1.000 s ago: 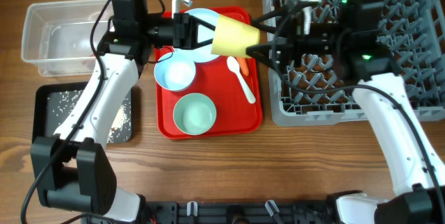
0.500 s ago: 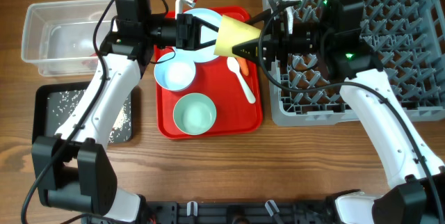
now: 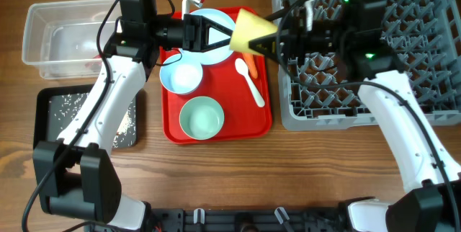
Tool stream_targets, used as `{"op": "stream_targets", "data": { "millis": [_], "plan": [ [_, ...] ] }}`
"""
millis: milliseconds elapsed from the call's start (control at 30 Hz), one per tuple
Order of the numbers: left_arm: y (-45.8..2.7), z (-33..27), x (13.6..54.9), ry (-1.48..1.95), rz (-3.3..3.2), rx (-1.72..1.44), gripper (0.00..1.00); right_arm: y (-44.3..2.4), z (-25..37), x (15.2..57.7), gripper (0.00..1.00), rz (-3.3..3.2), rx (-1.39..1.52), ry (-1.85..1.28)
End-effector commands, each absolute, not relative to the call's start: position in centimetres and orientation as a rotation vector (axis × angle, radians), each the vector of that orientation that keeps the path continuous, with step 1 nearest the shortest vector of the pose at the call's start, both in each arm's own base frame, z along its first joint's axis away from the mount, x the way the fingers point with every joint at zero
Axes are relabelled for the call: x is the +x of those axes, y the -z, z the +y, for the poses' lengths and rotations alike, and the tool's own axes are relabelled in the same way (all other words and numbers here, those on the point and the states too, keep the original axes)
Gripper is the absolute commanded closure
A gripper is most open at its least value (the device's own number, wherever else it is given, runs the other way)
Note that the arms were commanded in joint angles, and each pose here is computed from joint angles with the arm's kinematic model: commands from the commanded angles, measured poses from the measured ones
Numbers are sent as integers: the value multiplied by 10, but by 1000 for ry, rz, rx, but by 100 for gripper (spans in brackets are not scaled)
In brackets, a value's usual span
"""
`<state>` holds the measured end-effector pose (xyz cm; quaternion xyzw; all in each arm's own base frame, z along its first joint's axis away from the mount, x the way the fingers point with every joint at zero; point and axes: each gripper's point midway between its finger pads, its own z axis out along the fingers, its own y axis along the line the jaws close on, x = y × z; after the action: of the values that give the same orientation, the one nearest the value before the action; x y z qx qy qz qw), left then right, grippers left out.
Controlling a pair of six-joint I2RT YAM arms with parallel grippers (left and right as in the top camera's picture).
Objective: Sort waste into correct bins and load items into the dishwasher rack
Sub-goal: 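Carry the yellow cup with right gripper and place it in the rack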
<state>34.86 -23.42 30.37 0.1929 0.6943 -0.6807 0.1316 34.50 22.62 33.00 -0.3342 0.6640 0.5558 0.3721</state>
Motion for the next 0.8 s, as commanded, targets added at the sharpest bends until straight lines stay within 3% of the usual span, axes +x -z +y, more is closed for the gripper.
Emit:
{"op": "stream_targets", "data": {
  "millis": [0,367,600,767],
  "plan": [
    [-312,-235,346,1962,1991,591,63,-331,199,363,30,1726,-776,-1381],
    [-308,-235,356,1881,1983,569,62,-280,73,410,30,2117,-42,-1096],
    [-275,-230,378,1682,2100,414,58,-265,31,392,29,2340,242,-741],
    [-218,-203,404,1324,2350,92,57,-267,0,360,27,2505,396,-452]
  ]
}}
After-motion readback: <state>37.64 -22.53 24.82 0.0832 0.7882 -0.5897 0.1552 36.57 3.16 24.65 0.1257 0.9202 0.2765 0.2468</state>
